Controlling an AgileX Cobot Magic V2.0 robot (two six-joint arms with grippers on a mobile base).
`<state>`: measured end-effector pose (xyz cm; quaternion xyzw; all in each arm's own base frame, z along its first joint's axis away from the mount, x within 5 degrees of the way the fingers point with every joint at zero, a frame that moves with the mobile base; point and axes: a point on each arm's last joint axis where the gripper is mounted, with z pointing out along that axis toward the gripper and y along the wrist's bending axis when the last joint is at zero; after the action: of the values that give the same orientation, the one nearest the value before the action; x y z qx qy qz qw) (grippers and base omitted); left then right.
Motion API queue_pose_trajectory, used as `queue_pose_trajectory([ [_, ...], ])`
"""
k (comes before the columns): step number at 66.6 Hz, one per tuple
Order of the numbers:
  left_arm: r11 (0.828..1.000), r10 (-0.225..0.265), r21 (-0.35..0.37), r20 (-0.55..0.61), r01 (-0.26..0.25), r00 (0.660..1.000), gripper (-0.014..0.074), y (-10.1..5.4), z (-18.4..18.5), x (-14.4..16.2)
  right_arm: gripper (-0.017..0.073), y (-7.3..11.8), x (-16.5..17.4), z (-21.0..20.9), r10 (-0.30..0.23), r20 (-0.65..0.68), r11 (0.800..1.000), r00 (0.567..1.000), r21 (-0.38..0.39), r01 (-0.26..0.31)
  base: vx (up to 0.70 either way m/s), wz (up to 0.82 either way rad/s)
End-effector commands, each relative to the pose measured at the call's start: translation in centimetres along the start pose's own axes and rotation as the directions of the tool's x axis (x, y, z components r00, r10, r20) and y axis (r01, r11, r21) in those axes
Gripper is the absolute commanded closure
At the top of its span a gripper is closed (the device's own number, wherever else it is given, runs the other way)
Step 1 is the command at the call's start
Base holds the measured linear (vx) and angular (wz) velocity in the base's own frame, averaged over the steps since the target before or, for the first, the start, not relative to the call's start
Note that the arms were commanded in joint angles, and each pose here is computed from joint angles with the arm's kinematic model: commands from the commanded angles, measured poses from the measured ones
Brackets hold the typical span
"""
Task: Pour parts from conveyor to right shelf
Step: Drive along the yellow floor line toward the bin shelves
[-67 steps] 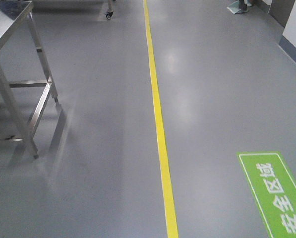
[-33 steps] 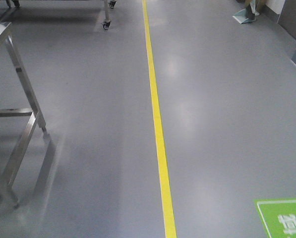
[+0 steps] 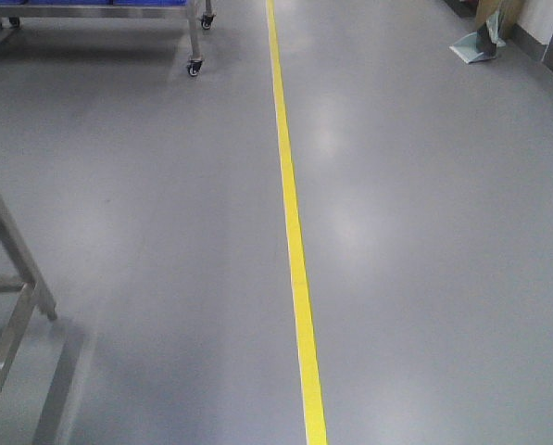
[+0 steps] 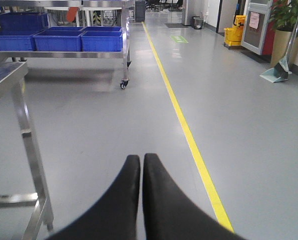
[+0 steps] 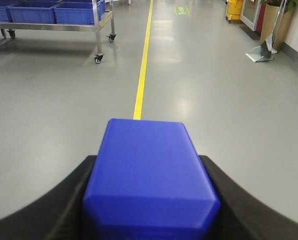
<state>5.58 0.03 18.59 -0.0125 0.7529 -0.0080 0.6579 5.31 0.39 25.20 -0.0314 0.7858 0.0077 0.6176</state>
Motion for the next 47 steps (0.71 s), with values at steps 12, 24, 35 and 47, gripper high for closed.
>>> queue_pose_trajectory([
  [12, 1.0, -0.016, 0.012, 0.108, 0.015, 0.994, 0.06, -0.08, -0.28, -1.4, 0.0564, -0.1, -1.49, -0.27, -0.007, 0.094, 1.0, 0.996, 0.01, 0.006, 0.76, -0.02],
  [24, 1.0, -0.016, 0.012, 0.108, 0.015, 0.994, 0.06, -0.08, -0.28, -1.4, 0.0564, -0.1, -1.49, -0.27, -0.007, 0.094, 1.0, 0.996, 0.01, 0.006, 0.77, -0.03],
  [35, 1.0, -0.016, 0.012, 0.108, 0.015, 0.994, 0.06, -0.08, -0.28, -1.4, 0.0564, -0.1, -1.49, -0.27, -0.007, 0.094, 1.0, 0.996, 0.01, 0.006, 0.75, -0.01],
  [47, 1.0, -0.016, 0.012, 0.108, 0.015, 0.994, 0.06, -0.08, -0.28, -1.4, 0.0564, -0.1, -1.49, -0.27, -0.007, 0.094, 1.0, 0.996, 0.01, 0.006, 0.72, 0.06],
])
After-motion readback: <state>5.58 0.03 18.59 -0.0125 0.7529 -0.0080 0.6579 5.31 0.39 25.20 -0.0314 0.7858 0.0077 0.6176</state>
